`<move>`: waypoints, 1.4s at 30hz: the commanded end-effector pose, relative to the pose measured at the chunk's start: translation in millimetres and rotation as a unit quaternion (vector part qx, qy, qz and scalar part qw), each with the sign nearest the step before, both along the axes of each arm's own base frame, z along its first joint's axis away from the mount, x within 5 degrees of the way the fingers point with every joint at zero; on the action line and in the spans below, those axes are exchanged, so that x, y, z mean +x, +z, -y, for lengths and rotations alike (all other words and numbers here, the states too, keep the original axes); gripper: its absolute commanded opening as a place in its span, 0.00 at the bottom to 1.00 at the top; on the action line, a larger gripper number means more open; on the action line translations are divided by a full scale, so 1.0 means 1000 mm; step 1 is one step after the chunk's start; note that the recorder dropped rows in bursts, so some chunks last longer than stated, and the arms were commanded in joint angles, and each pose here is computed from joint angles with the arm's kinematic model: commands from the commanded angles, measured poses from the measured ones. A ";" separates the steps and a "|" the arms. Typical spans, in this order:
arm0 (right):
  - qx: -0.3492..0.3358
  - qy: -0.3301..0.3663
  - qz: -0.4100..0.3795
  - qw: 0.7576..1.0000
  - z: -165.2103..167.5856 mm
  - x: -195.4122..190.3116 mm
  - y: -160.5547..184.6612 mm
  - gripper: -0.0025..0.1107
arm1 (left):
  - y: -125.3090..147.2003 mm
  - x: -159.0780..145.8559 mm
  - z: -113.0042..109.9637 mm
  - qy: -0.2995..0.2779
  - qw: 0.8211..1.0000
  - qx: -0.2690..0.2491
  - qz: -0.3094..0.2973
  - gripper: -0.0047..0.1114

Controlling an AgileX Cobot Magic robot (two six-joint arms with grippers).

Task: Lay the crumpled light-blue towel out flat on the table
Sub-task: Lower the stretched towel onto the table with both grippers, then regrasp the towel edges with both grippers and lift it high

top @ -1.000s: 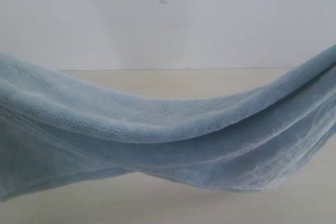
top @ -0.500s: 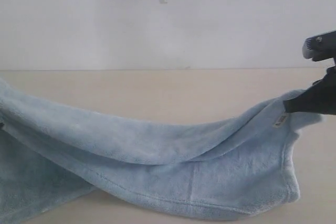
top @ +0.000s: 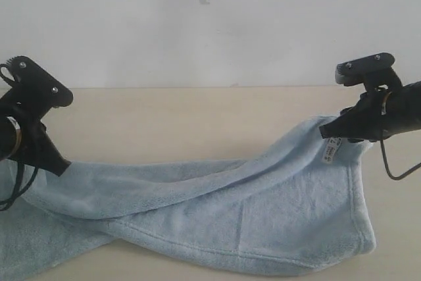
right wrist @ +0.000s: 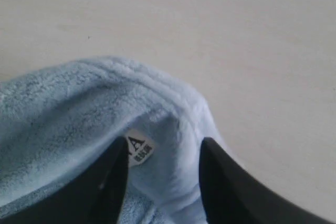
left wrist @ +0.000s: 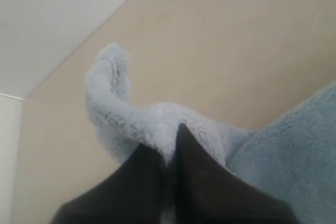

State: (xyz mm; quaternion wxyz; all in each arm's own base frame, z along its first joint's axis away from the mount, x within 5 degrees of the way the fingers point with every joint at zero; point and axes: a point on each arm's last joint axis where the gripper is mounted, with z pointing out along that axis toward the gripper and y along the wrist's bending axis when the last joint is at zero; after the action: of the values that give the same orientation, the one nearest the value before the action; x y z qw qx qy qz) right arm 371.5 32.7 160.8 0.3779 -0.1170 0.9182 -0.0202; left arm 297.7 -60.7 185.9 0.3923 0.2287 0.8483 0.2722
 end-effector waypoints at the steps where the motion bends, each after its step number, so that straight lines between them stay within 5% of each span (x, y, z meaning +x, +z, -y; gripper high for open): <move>1: 0.004 -0.023 -0.002 1.000 0.002 0.006 0.011 0.49 | -0.010 0.011 -0.001 0.025 1.000 -0.014 0.000 0.07; 10: -0.038 -0.133 -0.160 0.977 0.019 -0.022 0.079 0.56 | -0.024 0.015 -0.013 0.058 0.985 -0.157 -0.040 0.07; 16: 0.086 -0.003 -0.314 0.945 -0.013 -0.058 0.051 0.56 | -0.016 0.015 -0.003 0.013 0.979 -0.196 -0.049 0.07; 21: 0.077 0.010 -0.373 0.924 -0.011 -0.088 0.014 0.56 | 0.001 0.011 0.000 -0.006 0.975 -0.221 -0.033 0.07; 31: 0.118 0.049 -0.301 0.945 -0.017 -0.108 -0.023 0.55 | 0.004 0.008 0.005 -0.018 0.968 -0.248 -0.038 0.07; 34: 0.157 0.094 -0.301 0.936 -0.027 -0.110 -0.020 0.34 | 0.004 0.008 0.005 -0.018 0.968 -0.248 -0.038 0.07; 36: 0.172 0.100 -0.310 0.930 -0.030 -0.107 -0.014 0.03 | 0.004 0.006 0.004 -0.018 0.968 -0.248 -0.038 0.07; 39: 0.203 0.154 -0.312 0.915 -0.038 -0.112 0.033 0.02 | 0.034 -0.009 -0.006 0.022 0.962 -0.270 0.020 0.07; 42: 0.203 0.171 -0.237 0.935 -0.037 -0.129 0.081 0.02 | 0.080 -0.036 -0.019 0.033 0.954 -0.279 0.106 0.07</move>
State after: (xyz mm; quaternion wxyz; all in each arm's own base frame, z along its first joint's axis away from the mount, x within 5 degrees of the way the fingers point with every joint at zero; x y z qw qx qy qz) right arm 258.8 69.9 199.8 0.1087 -0.1771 0.9445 0.2543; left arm 282.2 -52.5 231.7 0.4681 0.0913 0.8775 0.0515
